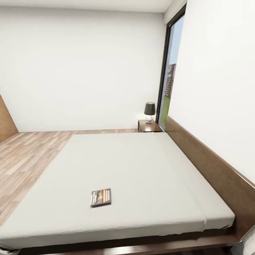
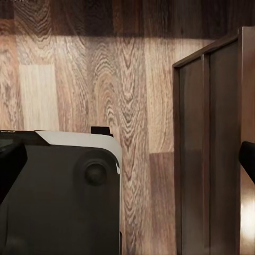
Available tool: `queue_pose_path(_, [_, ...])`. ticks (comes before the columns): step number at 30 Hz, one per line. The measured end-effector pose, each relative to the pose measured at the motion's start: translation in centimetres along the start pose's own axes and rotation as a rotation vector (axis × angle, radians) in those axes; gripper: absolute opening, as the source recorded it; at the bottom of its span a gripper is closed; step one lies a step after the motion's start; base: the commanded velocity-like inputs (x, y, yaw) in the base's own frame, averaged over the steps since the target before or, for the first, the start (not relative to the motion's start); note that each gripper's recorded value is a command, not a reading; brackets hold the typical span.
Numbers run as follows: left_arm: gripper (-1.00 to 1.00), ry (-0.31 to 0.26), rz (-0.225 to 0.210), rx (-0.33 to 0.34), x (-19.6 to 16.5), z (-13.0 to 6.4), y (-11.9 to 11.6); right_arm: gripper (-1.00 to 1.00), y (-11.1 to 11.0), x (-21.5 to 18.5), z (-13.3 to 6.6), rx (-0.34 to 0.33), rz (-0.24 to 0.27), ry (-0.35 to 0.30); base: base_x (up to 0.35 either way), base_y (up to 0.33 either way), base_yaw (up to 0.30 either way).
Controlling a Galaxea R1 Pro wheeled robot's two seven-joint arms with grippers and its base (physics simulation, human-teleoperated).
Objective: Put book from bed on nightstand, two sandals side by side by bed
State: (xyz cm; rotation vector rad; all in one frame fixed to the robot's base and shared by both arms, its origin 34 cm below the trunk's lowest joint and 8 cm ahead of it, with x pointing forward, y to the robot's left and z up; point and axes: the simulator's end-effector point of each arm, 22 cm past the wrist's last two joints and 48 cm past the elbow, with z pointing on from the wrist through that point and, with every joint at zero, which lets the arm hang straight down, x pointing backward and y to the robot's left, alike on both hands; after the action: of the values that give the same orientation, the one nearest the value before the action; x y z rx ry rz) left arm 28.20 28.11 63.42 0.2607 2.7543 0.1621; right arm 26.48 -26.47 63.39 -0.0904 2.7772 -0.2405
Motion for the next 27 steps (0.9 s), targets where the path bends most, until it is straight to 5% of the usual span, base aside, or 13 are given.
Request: queue_pose_path(27, [1.0,-0.013,-0.004,-0.004,-0.32,0.02,0.22,1.0,-0.26,0.14,0.02,0.003,-0.001,0.003,0.001,0.014,0.0])
